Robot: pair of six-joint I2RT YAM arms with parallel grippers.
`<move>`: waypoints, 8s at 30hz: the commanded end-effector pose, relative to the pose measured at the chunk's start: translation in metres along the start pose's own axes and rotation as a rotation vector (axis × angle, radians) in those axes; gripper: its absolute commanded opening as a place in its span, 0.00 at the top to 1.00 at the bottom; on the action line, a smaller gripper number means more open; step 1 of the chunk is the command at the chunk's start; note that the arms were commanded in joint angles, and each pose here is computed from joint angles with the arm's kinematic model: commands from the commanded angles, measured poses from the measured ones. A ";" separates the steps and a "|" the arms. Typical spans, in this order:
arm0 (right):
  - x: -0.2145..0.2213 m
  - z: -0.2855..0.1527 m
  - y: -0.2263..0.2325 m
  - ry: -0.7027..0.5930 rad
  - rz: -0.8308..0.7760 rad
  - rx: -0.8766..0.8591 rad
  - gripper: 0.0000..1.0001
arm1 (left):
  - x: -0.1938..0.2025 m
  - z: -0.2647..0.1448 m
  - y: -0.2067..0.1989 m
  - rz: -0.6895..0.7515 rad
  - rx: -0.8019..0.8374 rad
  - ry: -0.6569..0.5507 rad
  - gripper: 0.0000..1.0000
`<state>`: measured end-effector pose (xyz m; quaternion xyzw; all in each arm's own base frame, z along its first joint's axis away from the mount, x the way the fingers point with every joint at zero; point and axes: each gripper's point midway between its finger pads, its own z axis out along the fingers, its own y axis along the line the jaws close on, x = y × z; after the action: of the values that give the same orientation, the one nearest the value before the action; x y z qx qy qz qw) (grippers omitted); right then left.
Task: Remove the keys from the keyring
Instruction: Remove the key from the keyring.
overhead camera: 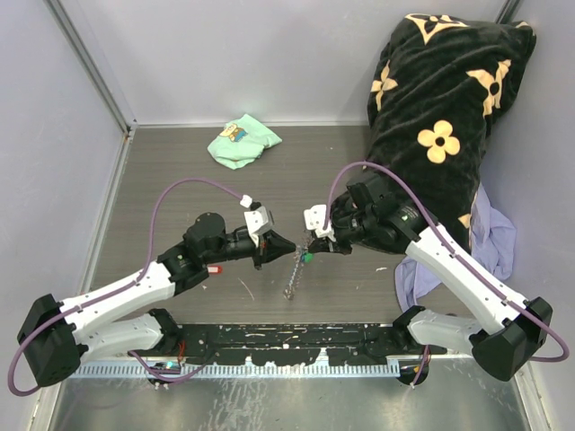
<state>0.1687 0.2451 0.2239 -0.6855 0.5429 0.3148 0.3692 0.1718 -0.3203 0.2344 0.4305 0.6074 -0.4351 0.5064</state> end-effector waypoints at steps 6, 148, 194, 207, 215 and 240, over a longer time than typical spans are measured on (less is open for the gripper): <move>-0.009 0.000 0.009 -0.056 -0.078 -0.007 0.99 | -0.035 -0.008 0.023 -0.178 -0.156 -0.251 1.00; -0.014 0.024 -0.008 -0.164 0.200 0.027 0.99 | -0.022 -0.011 -0.023 0.147 -0.036 -0.137 1.00; -0.009 0.025 0.012 -0.184 0.145 -0.127 0.79 | -0.028 -0.010 -0.030 0.013 -0.019 -0.199 1.00; -0.015 0.026 0.014 -0.215 0.155 -0.143 0.66 | -0.027 -0.008 -0.032 0.005 -0.002 -0.200 1.00; -0.021 0.024 0.018 -0.242 0.146 -0.163 0.66 | -0.028 -0.005 -0.032 0.000 0.003 -0.199 1.00; -0.019 0.032 0.024 -0.230 0.119 -0.191 0.92 | -0.029 -0.004 -0.033 -0.013 0.009 -0.207 1.00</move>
<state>0.1421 0.2749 0.2107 -0.6342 0.5268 0.4596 0.3302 0.1420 -0.3222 0.2267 0.3979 0.6029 -0.4572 0.5188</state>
